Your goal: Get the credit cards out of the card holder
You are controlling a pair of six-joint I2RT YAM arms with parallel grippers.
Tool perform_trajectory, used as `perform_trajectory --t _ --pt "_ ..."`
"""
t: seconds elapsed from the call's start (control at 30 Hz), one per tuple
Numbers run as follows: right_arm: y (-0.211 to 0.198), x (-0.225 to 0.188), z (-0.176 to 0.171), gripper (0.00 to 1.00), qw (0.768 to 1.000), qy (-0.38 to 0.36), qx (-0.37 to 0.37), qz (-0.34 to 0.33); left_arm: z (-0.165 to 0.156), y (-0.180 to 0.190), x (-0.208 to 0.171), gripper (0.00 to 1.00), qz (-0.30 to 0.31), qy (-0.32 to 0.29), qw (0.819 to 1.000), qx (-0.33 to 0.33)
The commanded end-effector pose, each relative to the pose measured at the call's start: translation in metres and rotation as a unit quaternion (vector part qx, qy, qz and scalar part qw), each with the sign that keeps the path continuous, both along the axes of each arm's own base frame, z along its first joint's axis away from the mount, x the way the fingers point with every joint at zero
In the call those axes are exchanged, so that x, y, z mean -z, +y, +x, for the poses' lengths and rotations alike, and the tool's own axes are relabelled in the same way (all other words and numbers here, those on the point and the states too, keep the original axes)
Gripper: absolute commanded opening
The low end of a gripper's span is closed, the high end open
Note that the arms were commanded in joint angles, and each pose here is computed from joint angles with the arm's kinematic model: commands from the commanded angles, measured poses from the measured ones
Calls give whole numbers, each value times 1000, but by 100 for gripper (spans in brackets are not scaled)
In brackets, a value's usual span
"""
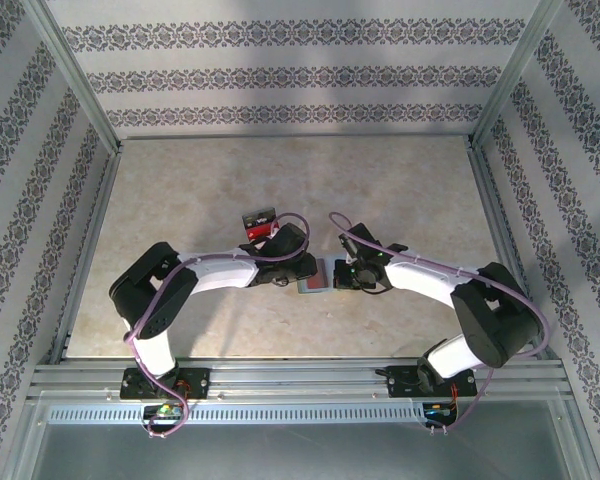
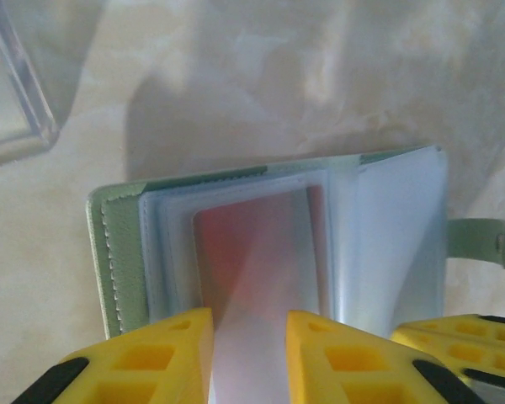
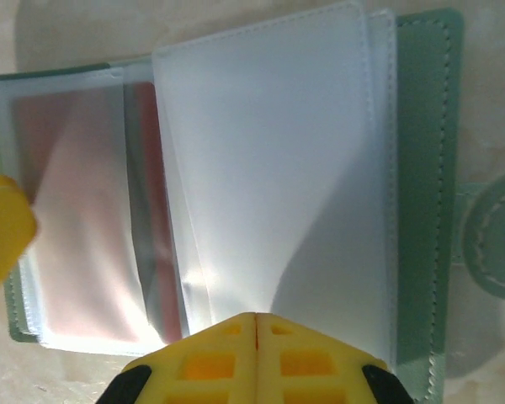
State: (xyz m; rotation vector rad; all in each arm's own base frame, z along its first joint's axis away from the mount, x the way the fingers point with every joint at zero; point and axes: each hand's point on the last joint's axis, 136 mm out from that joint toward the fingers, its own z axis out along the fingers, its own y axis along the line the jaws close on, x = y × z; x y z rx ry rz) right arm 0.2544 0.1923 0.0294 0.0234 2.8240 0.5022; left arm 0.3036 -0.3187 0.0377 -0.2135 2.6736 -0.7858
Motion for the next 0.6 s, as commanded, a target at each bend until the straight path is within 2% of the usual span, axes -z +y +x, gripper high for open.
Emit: perform_trajectory --t 0.0,0.17,0.57 --pt "-12 -6 7 3 1000 -15 8 -15 4 -8 1 29 -26 8 1000 -6" --pt "-20 -5 11 3 1000 -17 18 -15 3 -5 1 35 -19 10 1000 -8" --pt "-27 17 14 3 1000 3 26 -15 -4 8 4 43 9 15 1000 -12"
